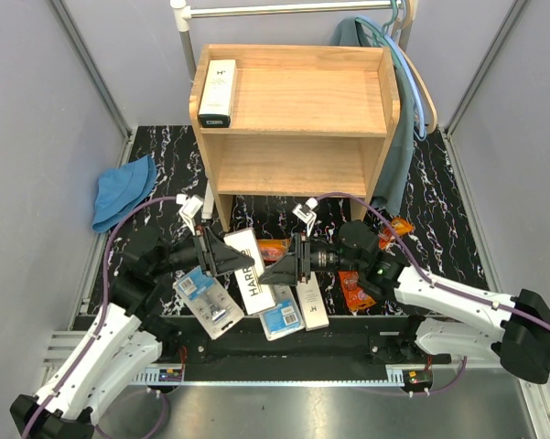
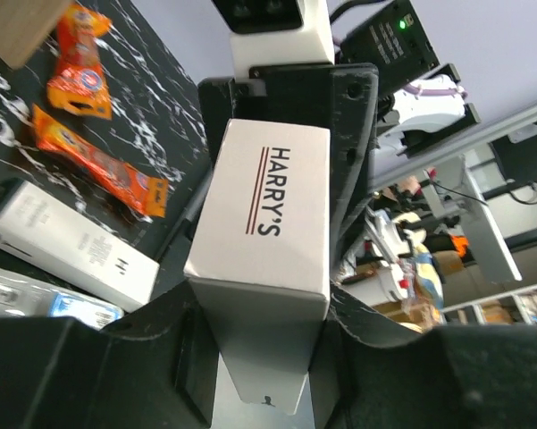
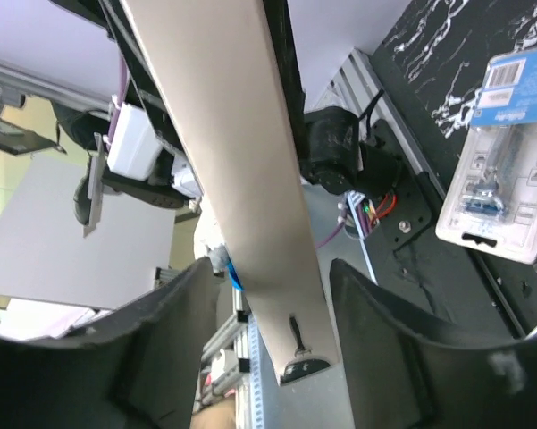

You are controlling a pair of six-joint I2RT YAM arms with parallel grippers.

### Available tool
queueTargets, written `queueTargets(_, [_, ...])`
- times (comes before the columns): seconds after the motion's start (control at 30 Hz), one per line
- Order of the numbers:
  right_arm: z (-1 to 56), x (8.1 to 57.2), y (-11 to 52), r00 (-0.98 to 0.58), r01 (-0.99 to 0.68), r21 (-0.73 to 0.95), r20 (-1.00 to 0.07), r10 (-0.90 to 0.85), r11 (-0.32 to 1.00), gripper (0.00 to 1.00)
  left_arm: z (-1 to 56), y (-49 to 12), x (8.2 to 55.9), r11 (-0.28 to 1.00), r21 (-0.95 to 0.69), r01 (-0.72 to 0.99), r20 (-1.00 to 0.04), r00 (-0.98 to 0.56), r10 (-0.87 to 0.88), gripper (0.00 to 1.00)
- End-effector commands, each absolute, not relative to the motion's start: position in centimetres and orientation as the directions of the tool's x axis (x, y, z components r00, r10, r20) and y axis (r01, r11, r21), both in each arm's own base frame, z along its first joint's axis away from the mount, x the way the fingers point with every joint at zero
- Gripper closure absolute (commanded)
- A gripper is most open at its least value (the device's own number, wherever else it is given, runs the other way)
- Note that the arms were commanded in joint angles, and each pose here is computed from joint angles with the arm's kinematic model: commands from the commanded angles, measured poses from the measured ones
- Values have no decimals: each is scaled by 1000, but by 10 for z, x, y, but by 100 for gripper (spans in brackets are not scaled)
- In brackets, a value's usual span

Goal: Place and organize the shaving razors onto the shelf

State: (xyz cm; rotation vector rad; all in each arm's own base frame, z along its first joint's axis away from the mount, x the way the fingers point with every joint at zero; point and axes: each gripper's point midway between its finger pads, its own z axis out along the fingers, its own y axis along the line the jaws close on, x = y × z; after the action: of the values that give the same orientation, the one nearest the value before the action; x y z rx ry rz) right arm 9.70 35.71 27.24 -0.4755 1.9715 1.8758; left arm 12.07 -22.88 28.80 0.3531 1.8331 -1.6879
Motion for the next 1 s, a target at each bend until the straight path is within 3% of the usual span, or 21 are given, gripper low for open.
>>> queueTargets(0.0, [282, 91, 347, -876, -479, 877, -480, 47, 33, 32, 313, -227, 136, 168, -732, 661, -678, -679, -282, 80])
queueTargets(0.1, [277, 95, 337, -877, -465, 883, -469, 104, 61, 22, 320, -229, 142, 171, -728, 664, -682, -672, -289, 83])
queueTargets(0.17, [265, 102, 329, -880, -432, 894, -446, 161, 116, 21, 325, -232, 149, 167, -730, 663, -679, -675, -288, 83])
queueTargets(0.4, [267, 108, 281, -830, -389, 918, -386, 403, 78, 17, 339, -244, 166, 105, -750, 653, -649, -696, -305, 89])
queueTargets(0.7, [262, 120, 281, -801, -381, 920, -379, 463, 93, 16, 342, -251, 190, 87, -808, 582, -556, -708, -436, 96])
queueTargets(0.97, [273, 126, 304, -799, -433, 900, -407, 442, 45, 18, 334, -264, 188, 80, -824, 561, -539, -731, -418, 96])
